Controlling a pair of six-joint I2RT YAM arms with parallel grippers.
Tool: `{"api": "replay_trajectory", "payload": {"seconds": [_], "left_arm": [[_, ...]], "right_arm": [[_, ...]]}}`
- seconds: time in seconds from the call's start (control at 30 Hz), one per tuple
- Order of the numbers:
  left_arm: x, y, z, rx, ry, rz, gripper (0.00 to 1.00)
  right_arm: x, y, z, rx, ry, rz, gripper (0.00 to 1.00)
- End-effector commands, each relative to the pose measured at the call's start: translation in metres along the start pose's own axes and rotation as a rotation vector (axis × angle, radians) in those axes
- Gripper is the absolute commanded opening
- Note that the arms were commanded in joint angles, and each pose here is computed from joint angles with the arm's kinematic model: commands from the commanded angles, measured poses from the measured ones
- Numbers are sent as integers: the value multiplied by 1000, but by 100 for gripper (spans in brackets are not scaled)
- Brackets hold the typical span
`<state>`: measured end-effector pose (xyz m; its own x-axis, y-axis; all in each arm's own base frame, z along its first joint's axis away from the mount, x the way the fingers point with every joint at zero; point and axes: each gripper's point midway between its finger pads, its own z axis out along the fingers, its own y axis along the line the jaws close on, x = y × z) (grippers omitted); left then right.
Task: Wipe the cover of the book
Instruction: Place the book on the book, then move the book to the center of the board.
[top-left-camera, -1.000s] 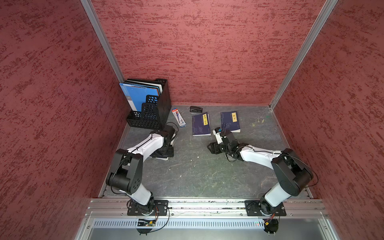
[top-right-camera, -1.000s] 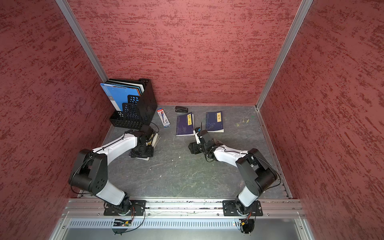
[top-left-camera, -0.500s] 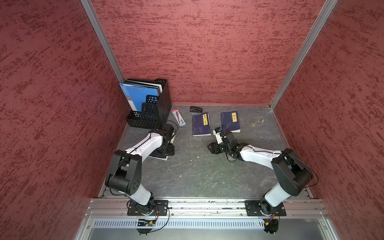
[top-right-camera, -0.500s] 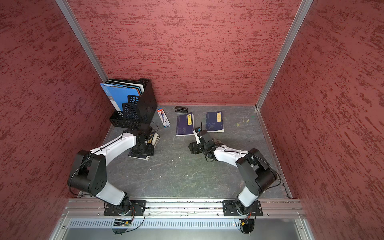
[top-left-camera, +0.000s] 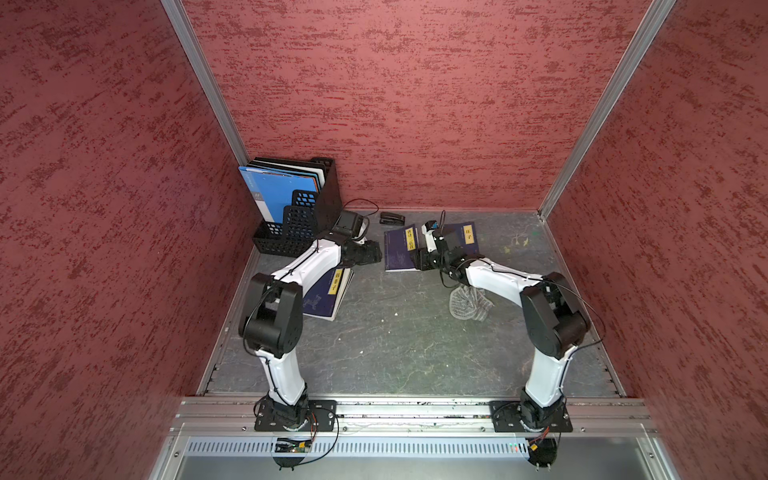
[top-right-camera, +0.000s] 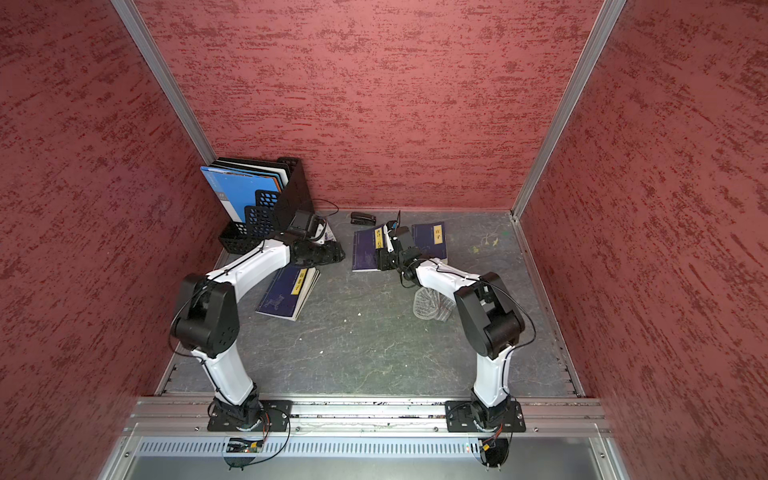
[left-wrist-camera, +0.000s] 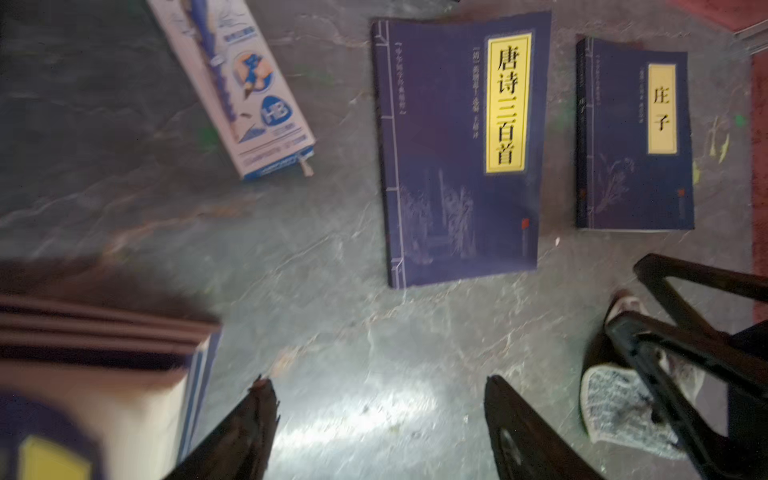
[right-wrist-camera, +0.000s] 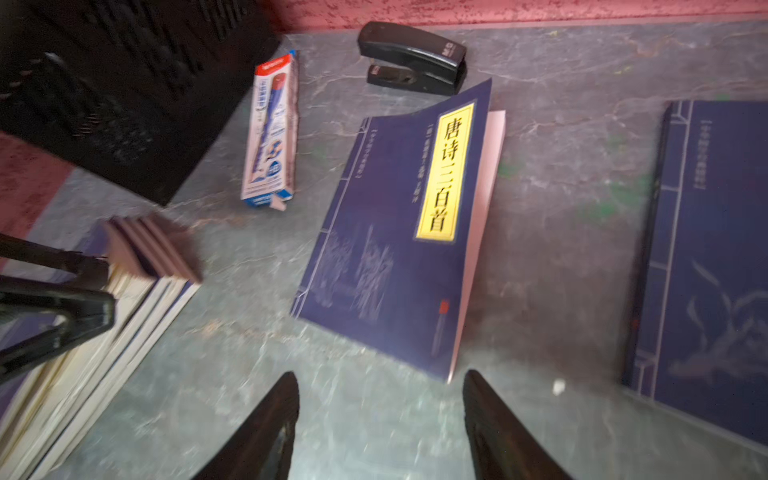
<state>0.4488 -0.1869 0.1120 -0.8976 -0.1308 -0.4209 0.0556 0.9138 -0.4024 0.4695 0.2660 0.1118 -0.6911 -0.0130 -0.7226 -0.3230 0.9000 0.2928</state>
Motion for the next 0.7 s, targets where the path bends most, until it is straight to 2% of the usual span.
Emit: {"api": "replay_trajectory", "payload": {"seconds": [0.0,0.27,0.67], "left_arm": [[-16,-21,23,121,9,-27,74],[-12,-15,69,113,86,-99,70],[0,-9,101,129,142,-136,56]], "right_arm": [[3,-19,16,51,49,11,57],[20,-38,47,72,131,13,52],[40,-35,67,-8,190,3,41]]}}
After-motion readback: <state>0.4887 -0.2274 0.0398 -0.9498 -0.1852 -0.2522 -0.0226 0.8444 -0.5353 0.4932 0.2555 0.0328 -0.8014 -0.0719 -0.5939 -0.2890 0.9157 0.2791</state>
